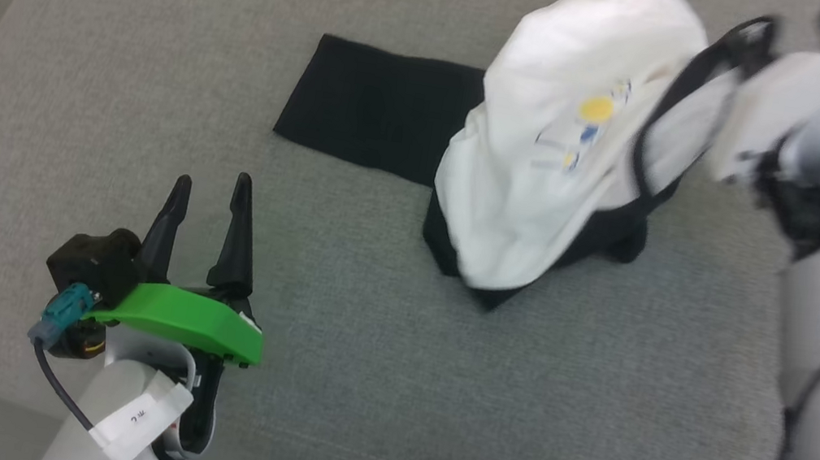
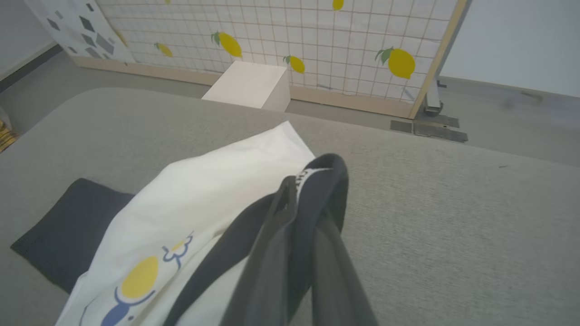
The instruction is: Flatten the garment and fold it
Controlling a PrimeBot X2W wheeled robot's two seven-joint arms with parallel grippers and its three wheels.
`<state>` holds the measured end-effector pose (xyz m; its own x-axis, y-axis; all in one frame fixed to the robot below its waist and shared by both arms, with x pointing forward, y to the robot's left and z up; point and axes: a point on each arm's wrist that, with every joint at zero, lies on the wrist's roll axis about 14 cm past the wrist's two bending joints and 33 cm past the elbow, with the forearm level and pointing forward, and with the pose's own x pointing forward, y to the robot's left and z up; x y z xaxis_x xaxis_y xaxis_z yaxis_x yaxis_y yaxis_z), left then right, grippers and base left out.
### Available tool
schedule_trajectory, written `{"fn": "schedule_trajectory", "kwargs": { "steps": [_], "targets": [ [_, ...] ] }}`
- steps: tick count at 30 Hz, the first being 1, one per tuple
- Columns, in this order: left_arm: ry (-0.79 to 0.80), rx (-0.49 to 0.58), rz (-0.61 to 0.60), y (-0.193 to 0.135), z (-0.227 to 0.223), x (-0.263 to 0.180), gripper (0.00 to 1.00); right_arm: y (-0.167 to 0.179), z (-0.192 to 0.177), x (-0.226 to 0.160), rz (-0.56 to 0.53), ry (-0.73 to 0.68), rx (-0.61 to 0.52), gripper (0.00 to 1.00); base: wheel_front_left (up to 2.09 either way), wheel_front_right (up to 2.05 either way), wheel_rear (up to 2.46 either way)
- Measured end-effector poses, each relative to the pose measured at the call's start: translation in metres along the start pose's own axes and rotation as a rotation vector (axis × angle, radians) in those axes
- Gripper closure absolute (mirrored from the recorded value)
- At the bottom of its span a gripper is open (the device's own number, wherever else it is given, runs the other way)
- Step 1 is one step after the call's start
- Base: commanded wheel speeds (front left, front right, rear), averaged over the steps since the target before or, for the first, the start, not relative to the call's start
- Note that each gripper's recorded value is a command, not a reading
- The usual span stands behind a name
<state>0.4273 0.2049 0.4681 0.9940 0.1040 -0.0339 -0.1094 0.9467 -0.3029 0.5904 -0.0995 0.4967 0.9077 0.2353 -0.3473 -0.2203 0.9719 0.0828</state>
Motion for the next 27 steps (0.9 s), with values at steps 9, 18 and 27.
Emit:
{"fn": "schedule_trajectory", "kwargs": {
  "steps": [9, 18, 27],
  "targets": [
    [-0.005, -0.026, -0.076, -0.028, 0.003, -0.006, 0.00, -0.116, -0.090, -0.118, -0.333, 0.059, 0.210, 1.00, 0.00, 0.00, 0.00],
    [-0.001, -0.037, -0.141, -0.052, 0.006, -0.008, 0.00, -0.070, -0.211, -0.188, -0.243, 0.342, 0.420, 1.00, 0.00, 0.00, 0.00],
    [0.070, -0.099, -0.190, -0.072, 0.003, -0.021, 0.00, -0.128, -0.122, -0.214, -0.396, -0.103, 0.422, 0.00, 0.00, 0.00, 0.00]
  ]
}}
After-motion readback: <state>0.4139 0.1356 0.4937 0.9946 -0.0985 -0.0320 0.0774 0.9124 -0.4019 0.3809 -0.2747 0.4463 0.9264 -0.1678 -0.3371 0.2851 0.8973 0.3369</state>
